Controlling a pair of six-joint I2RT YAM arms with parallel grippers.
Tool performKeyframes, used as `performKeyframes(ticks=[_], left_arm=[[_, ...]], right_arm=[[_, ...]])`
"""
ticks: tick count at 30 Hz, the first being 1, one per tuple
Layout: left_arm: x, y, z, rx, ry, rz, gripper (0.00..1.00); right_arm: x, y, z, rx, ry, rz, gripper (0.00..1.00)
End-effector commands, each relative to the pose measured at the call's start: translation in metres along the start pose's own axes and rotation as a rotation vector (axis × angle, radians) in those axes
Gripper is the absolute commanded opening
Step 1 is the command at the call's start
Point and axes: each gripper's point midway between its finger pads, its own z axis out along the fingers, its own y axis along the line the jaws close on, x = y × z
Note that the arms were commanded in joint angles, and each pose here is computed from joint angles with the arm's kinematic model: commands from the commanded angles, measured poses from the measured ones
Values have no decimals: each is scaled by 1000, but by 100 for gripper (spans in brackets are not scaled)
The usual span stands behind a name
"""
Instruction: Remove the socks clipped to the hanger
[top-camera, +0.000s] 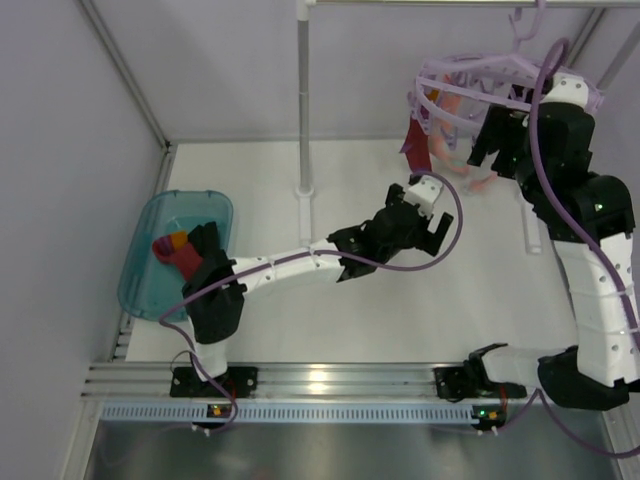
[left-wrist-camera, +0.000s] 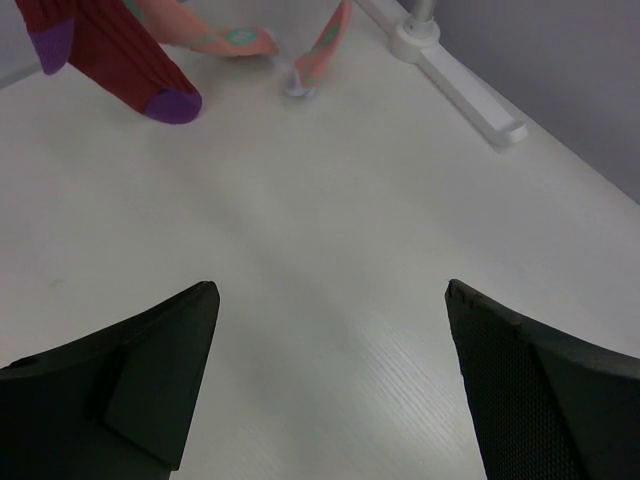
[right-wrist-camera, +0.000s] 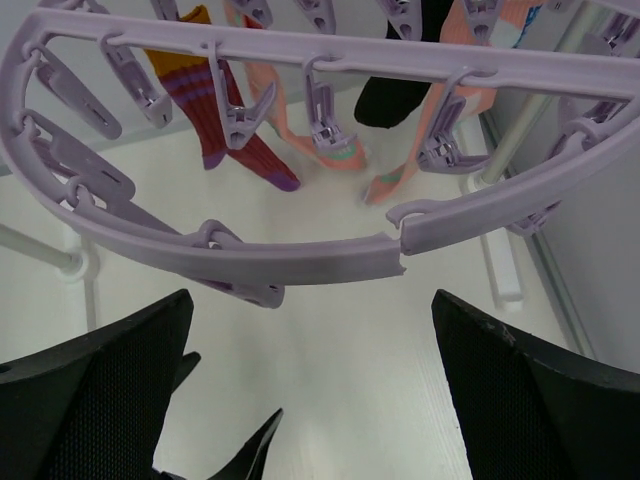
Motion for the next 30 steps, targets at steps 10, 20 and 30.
performKeyframes(ticks=[10, 20, 30], left_arm=[[-50, 4, -13, -31, -146, -49, 98], [-43, 25, -53, -62, -142, -50, 97], [-29, 48, -76, -133, -133, -36, 97]], right_arm=[[-5, -3, 6, -69, -8, 23, 99], [-12, 71, 42, -333, 16, 26, 97], [-12, 206, 25, -787, 82, -54, 97]])
